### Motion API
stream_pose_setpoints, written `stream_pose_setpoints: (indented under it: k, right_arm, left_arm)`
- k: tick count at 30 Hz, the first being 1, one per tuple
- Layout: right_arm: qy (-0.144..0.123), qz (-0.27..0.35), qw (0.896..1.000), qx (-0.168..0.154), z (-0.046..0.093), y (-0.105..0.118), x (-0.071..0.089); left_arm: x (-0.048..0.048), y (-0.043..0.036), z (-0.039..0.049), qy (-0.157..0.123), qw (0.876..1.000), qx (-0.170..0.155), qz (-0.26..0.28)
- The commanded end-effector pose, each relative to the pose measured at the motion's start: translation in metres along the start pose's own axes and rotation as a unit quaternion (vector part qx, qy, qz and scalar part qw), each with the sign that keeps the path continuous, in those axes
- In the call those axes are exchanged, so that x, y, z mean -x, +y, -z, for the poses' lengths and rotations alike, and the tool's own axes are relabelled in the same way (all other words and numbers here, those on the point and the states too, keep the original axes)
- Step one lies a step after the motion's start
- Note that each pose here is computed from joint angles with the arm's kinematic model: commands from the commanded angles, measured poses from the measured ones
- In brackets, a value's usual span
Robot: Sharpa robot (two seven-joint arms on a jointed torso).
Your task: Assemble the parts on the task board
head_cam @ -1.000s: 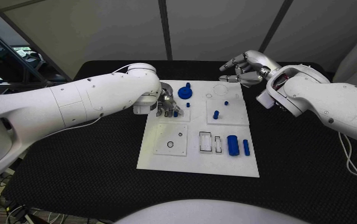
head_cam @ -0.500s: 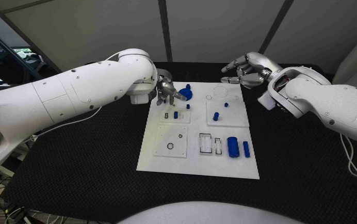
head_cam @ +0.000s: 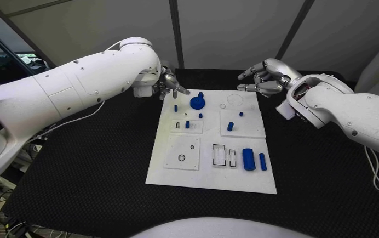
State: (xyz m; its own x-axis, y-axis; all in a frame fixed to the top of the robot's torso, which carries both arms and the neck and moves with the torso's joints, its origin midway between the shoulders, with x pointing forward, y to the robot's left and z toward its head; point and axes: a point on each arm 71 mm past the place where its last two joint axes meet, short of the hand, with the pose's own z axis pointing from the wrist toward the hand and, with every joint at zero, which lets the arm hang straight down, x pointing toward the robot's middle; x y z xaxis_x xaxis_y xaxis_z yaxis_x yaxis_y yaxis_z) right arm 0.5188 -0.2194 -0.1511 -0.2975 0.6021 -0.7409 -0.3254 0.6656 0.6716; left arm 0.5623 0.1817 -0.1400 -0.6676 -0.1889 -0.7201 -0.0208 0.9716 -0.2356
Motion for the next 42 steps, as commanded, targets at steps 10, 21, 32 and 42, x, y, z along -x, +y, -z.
stream_pose_setpoints:
  k: [10, 21, 32, 42]
  right_arm:
    - [0.001, 0.001, 1.0, 0.009, -0.001, 0.003, -0.001]
    - [0.002, 0.001, 1.0, 0.01, -0.001, 0.004, -0.002]
    - [0.003, 0.001, 1.0, 0.01, -0.002, 0.004, -0.003]
    - [0.004, 0.0, 1.0, 0.01, -0.003, 0.005, -0.003]
  left_arm:
    - [-0.0062, 0.0165, -0.0258, 0.017, 0.998, 0.051, -0.037]
    - [-0.0128, 0.0177, -0.0372, 0.023, 0.998, 0.056, -0.03]
    - [-0.022, 0.0159, -0.0417, 0.043, 0.998, 0.048, -0.023]
    - [-0.0266, 0.0123, -0.0425, 0.052, 0.998, 0.041, -0.019]
